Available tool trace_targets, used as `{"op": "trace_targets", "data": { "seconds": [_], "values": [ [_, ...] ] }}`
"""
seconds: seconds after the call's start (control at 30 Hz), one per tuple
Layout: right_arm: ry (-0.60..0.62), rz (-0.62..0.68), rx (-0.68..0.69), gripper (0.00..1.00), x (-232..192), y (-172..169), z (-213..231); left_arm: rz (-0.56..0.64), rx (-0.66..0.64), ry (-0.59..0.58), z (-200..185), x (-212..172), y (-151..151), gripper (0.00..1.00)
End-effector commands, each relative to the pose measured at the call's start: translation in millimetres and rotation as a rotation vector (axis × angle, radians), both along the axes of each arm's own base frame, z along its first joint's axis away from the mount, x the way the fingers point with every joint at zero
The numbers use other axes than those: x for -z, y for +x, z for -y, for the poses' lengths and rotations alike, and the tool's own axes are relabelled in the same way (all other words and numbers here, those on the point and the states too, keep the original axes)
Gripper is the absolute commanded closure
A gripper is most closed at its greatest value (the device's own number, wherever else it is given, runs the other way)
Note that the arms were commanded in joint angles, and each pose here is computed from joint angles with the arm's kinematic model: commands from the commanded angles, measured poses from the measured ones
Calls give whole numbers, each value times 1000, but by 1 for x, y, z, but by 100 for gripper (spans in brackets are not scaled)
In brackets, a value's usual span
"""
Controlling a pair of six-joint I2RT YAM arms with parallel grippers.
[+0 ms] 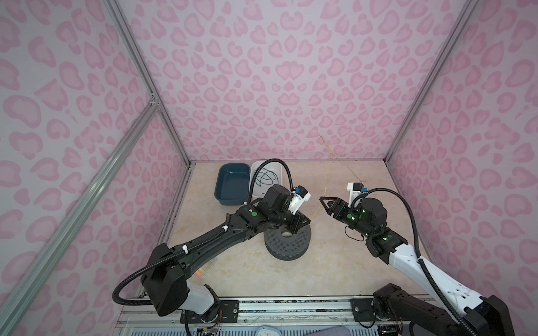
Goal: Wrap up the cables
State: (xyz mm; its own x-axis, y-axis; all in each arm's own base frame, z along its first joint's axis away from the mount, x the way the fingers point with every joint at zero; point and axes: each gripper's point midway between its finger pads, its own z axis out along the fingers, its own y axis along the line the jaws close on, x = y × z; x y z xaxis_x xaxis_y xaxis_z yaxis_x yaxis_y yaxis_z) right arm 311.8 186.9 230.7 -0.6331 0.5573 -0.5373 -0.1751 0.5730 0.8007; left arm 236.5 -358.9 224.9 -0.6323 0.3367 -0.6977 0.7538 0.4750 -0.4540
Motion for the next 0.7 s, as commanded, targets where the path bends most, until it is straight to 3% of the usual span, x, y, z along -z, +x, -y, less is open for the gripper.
{"op": "trace_targets", "data": {
  "seconds": [0.0,0.13,0.27,0.33,0.43,0.5,0.67],
  "values": [
    [176,-13,-41,38,-13,0,-15,26,42,-34,6,-11,-1,96],
    [258,-69,-127,46,-11,1,-37,24,49,-41,7,-13,-1,96],
    [327,-95,-164,76,-7,0,-50,21,49,-43,7,-13,-1,96],
    [347,-104,-162,82,-6,-1,-51,28,43,-43,5,-14,1,96],
    [341,-105,-157,81,-8,-6,-48,37,27,-45,3,-16,8,96],
    [318,-108,-146,69,-10,-10,-45,42,14,-54,1,-19,13,96],
    [265,-120,-124,63,-9,-20,-41,39,14,-69,3,-22,20,96]
  ]
}}
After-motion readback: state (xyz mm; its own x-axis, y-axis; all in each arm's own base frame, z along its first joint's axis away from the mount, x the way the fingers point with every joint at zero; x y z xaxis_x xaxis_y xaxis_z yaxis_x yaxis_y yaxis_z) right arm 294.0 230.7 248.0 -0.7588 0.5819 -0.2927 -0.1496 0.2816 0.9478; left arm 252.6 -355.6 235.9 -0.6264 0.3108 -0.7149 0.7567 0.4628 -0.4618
